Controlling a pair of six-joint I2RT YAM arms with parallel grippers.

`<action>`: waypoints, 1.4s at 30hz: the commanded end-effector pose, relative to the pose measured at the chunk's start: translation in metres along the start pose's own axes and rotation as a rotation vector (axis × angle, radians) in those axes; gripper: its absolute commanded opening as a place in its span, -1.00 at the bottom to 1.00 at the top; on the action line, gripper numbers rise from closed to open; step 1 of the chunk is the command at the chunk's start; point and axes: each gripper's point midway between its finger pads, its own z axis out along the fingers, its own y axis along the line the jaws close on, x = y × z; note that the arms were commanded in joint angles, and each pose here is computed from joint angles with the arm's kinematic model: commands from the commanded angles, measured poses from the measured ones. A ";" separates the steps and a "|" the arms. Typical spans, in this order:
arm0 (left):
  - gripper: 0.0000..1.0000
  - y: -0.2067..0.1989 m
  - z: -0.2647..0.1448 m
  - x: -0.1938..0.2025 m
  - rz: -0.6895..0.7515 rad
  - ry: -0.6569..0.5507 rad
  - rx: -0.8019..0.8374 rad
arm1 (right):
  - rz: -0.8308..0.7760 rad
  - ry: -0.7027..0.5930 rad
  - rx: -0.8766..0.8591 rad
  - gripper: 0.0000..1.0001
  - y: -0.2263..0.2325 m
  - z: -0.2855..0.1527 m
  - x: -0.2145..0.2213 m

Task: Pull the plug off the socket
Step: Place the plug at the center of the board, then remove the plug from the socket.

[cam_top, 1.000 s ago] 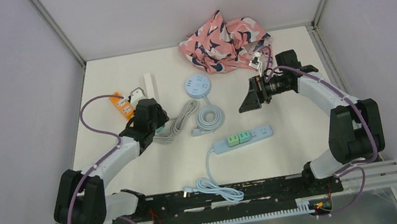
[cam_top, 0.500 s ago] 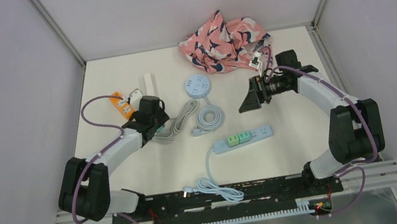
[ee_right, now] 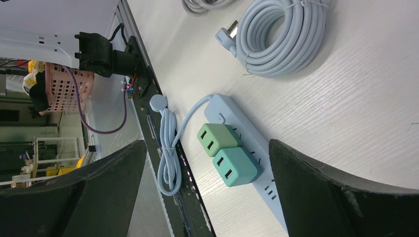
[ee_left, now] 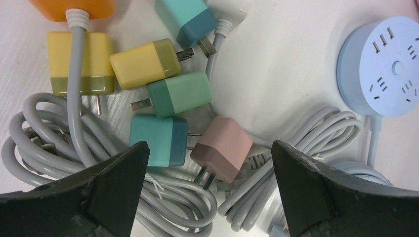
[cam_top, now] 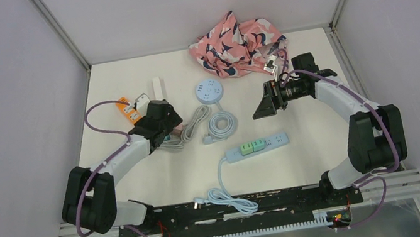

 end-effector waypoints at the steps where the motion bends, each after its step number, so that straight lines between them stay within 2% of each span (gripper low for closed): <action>1: 0.99 -0.020 -0.009 -0.023 -0.049 -0.043 0.057 | -0.054 -0.028 -0.005 0.99 0.006 -0.005 -0.014; 12: 0.99 -0.046 -0.027 -0.026 -0.034 -0.014 0.213 | -0.052 -0.029 -0.007 0.99 0.007 -0.006 -0.014; 21: 0.99 -0.081 -0.051 -0.020 0.014 0.008 0.474 | -0.053 -0.031 -0.008 0.99 0.008 -0.007 -0.014; 27: 0.99 -0.109 -0.079 -0.010 0.062 0.021 0.732 | -0.059 -0.031 -0.011 0.99 0.009 -0.007 -0.014; 33: 0.99 -0.141 -0.125 0.002 0.127 0.034 1.087 | -0.074 -0.035 -0.015 0.99 0.011 -0.008 -0.015; 40: 0.99 -0.159 -0.175 0.019 0.205 0.037 1.370 | -0.173 -0.042 -0.096 1.00 0.030 -0.012 -0.010; 42: 0.99 -0.164 -0.190 0.026 0.242 0.015 1.431 | -0.244 -0.042 -0.101 0.99 0.034 -0.015 -0.008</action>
